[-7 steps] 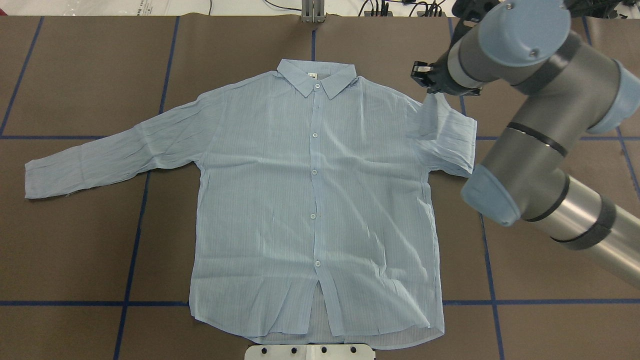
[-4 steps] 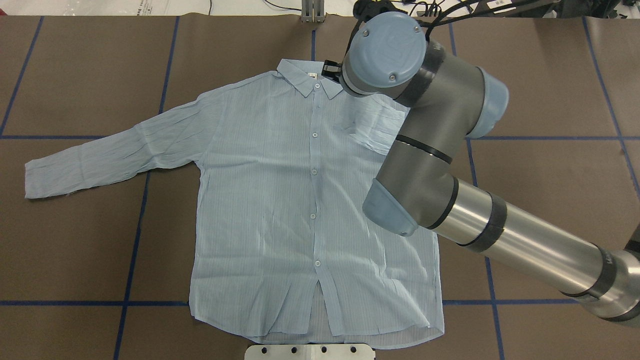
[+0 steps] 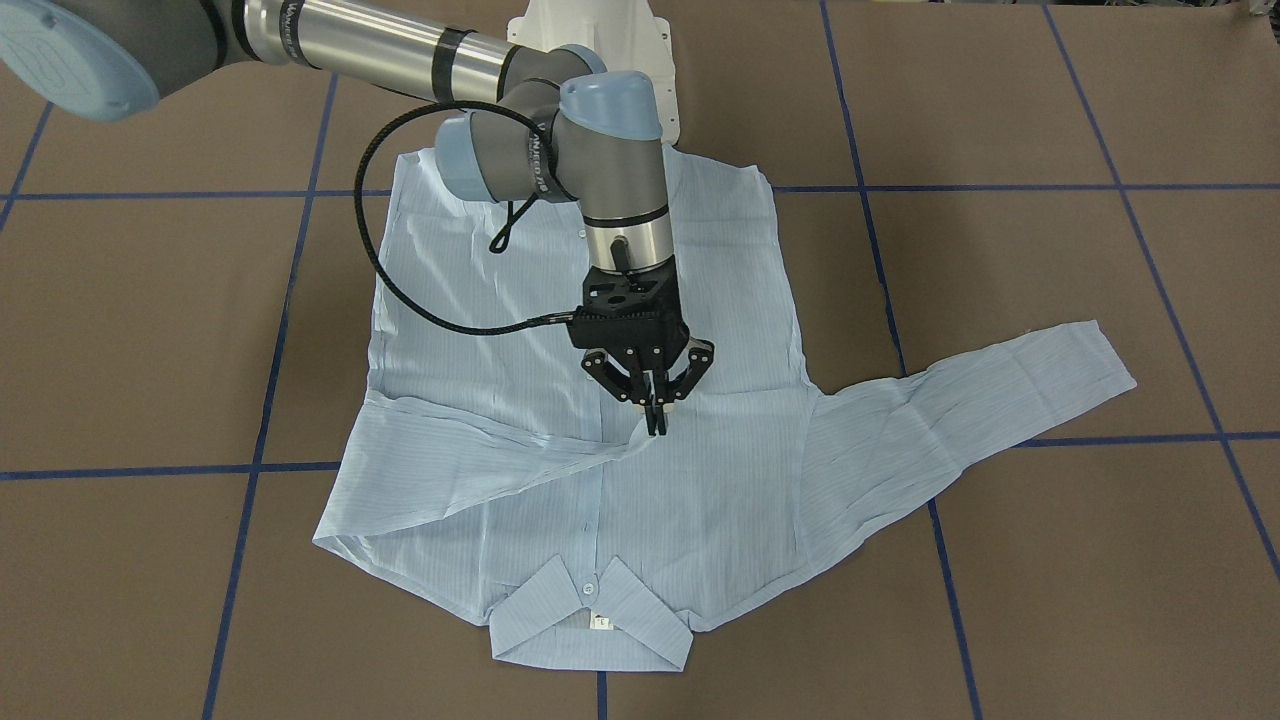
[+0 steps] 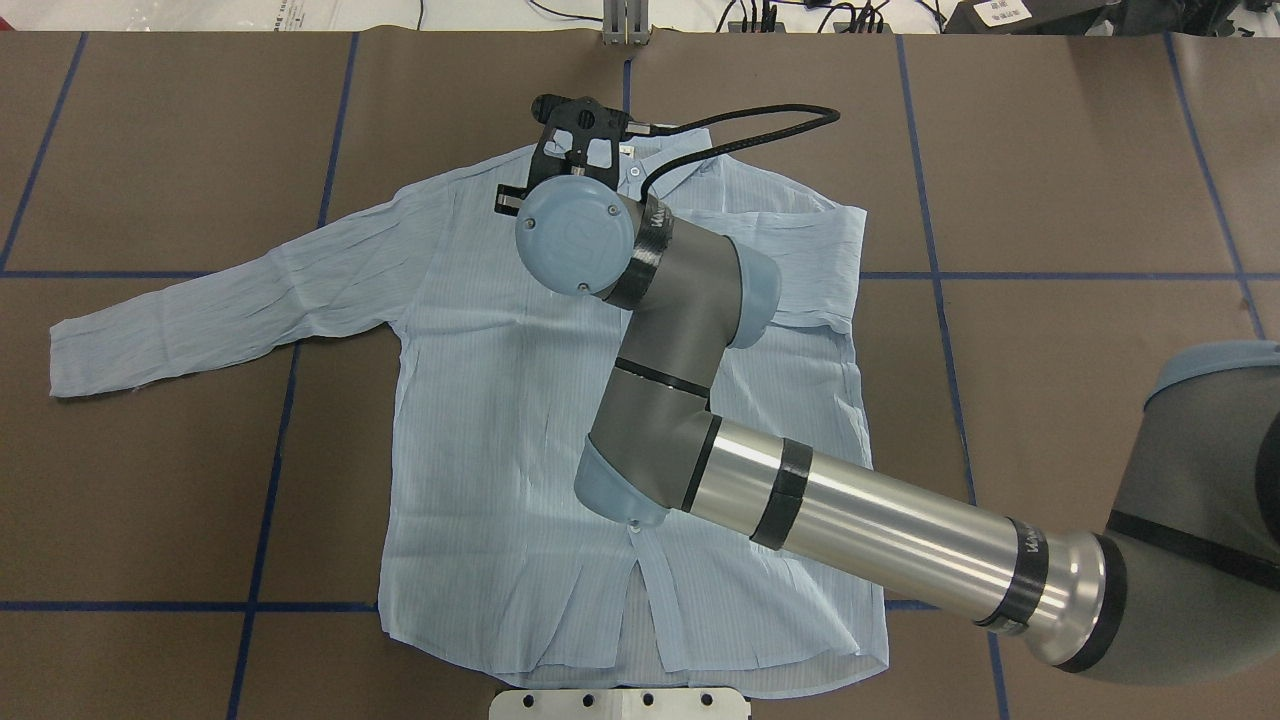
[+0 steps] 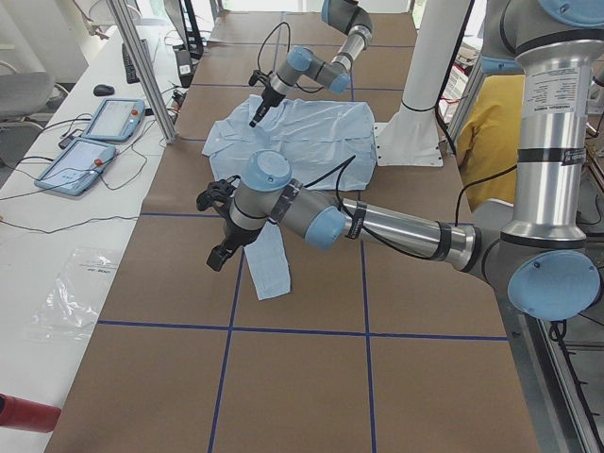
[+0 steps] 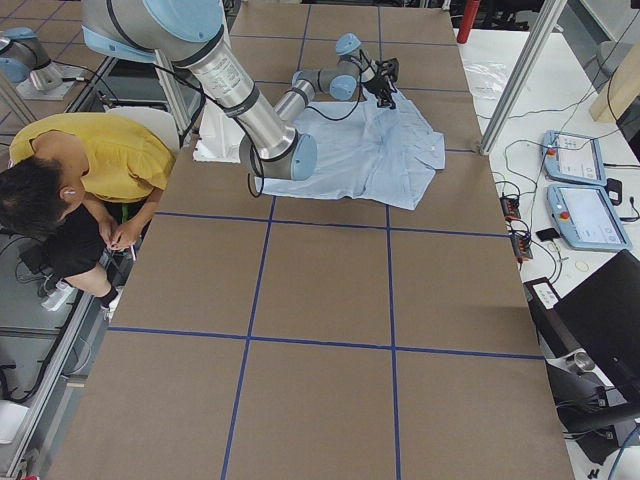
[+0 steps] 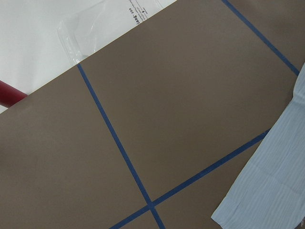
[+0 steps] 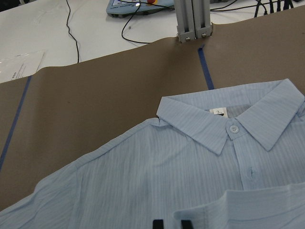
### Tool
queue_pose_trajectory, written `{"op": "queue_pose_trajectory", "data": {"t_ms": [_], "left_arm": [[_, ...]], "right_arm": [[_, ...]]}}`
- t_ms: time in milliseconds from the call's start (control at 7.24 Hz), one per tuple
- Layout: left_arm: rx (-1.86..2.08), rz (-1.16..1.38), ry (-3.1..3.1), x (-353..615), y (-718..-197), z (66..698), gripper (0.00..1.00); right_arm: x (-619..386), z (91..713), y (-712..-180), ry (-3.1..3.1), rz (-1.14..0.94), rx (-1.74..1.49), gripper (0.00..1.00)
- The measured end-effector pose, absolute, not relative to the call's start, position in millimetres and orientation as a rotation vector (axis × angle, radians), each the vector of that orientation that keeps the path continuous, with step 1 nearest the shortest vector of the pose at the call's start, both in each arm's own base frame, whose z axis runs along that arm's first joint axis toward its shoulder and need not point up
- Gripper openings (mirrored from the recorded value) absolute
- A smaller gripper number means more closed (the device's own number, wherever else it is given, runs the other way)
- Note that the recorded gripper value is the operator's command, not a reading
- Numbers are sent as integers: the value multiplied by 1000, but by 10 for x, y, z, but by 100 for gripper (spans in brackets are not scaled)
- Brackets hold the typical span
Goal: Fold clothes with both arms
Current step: 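Carry the sleeve cuff with the right gripper across the shirt toward the collar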
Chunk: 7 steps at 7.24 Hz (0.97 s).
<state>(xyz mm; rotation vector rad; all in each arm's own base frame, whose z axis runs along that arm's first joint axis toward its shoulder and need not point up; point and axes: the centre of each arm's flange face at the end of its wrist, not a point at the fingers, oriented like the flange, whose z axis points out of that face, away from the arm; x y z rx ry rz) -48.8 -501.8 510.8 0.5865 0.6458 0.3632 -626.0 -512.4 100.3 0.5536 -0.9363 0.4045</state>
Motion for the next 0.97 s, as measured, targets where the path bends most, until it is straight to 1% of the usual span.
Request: {"op": "queue_pose_trajectory", "data": {"t_ms": [276,553,829,967], "left_arm": [[586,362,646,-486,-5022,5106,100],[593,361,649,-478,-5054,5076,100],[640,319,668,-445,-5130,5134,100],[654,274,701,-355,-5161,5362,100]], "right_arm": [[-6423,739,-5004,-954,396,567,100],[-6315,576,-5131,-958,397,547,100],[-5785,746,-5673,-879,371,406,100],[-5293,901,-5922,-851,344,344,100]]}}
